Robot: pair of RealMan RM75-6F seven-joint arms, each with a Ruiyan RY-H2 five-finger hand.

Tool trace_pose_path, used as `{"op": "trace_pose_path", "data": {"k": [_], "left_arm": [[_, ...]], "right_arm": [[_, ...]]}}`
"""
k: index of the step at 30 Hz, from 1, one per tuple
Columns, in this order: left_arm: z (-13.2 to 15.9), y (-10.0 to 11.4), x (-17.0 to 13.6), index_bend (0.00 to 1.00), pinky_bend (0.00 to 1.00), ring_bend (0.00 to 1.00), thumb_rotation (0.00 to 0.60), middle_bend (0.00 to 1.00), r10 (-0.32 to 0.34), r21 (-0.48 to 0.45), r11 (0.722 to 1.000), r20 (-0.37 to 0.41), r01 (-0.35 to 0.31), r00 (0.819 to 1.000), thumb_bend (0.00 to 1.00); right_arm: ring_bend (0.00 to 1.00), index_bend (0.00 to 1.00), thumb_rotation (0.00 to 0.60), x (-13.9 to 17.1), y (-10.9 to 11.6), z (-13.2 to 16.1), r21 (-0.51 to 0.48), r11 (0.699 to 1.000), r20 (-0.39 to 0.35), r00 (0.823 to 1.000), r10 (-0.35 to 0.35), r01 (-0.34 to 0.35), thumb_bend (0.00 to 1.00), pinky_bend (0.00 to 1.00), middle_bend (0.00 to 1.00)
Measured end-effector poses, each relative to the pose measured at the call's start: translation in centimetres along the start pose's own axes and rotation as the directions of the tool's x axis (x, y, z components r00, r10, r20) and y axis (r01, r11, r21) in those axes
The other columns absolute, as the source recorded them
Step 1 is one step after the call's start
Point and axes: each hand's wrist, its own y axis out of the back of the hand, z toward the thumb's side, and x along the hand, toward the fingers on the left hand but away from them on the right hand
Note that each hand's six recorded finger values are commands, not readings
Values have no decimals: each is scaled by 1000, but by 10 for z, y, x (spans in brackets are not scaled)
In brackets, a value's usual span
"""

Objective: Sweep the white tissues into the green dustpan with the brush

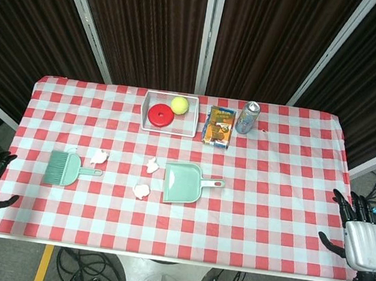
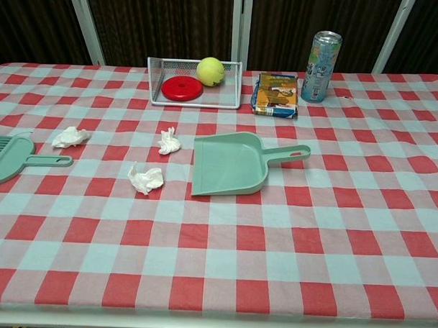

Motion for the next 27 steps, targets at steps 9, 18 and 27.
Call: {"op": "trace_pose_path", "data": {"k": [9,18,27], "left_arm": [[9,-2,8,162,163,47,600,135,-24,-3,1000,22,25,999,50],[40,8,50,334,526,393,600,314,9,28,1000,133,-13,991,46],[89,-17,99,432,858,694,600,462,-79,158,987,248,40,966,132]], "right_arm": [[0,67,600,-1,3,-1,1,1000,-1,1000,-7,7,99,43,224],[0,69,600,-7,17,1,22,999,-21,999,-46,46,98,43,225],[0,77,600,-7,23,0,27,998,-19,998,-54,55,98,45,229]]}}
